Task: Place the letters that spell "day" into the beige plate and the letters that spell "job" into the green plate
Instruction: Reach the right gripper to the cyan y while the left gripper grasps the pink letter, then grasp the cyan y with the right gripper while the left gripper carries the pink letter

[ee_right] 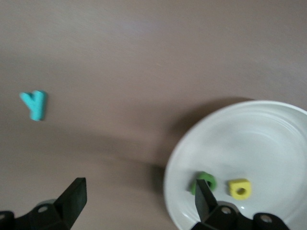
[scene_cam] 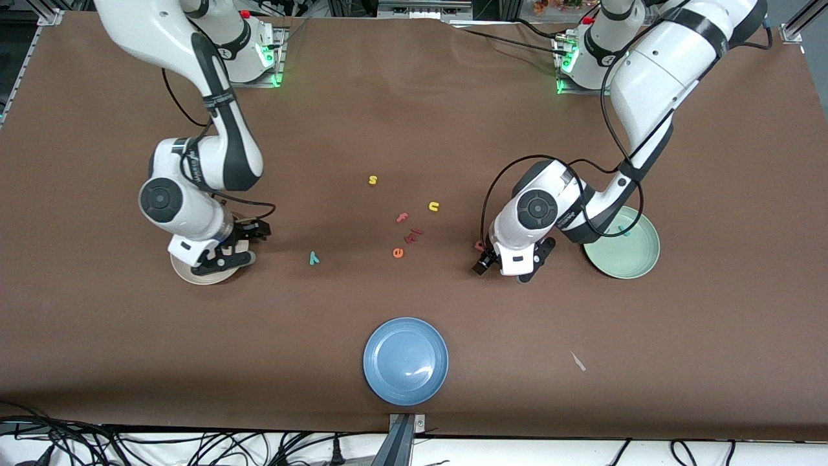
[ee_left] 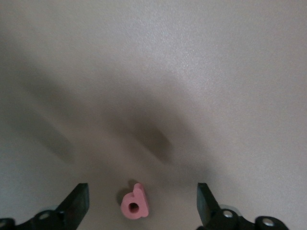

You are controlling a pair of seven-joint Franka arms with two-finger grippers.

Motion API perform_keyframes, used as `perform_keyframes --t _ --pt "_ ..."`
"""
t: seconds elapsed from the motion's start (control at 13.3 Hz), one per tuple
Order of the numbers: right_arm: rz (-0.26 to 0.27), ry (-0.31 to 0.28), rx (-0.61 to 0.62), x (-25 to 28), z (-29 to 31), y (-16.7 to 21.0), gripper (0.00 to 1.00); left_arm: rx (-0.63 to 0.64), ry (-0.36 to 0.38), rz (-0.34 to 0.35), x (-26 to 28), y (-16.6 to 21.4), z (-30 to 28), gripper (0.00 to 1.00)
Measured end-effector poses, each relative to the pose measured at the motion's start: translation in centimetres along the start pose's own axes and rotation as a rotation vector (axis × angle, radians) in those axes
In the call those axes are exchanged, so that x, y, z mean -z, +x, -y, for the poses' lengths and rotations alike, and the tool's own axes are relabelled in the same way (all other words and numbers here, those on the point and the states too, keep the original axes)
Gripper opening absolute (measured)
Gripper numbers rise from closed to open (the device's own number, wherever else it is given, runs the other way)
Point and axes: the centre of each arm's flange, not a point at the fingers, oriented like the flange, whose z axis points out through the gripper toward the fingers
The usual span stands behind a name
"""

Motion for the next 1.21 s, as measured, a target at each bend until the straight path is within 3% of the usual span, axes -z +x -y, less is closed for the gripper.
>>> perform_keyframes --t 0.23,0.38,0.68,0.91,1.06,1.13,1.21 --pt "-0.017 0.043 -0.058 -0.5 4.6 1.6 1.0 0.004 0.009 0.008 -0.8 -0.3 0.0 0.89" --pt "-0.019 0.069 -0.095 -1.5 6.5 2.8 1.0 0.011 0.014 0.012 -1.2 -0.4 0.0 0.75" --pt "-0.018 0.09 -0.187 -3.3 8.4 4.6 1.0 0.023 0.017 0.015 -1.5 -1.1 -0.1 0.66" --pt "-0.009 0.085 -0.217 -4.8 9.4 5.3 1.0 0.035 0.025 0.016 -1.9 -2.1 -0.1 0.65" --pt "-0.001 0.081 -0.214 -5.8 9.8 5.3 0.97 0.034 0.033 0.02 -2.3 -2.6 -0.1 0.64" --pt "-0.003 0.08 -0.214 -6.0 9.8 5.4 0.92 0.034 0.036 0.022 -2.6 -2.7 0.0 0.64" --pt "-0.003 0.078 -0.215 -6.2 9.8 5.5 0.91 0.036 0.031 0.022 -2.5 -2.7 -0.1 0.57"
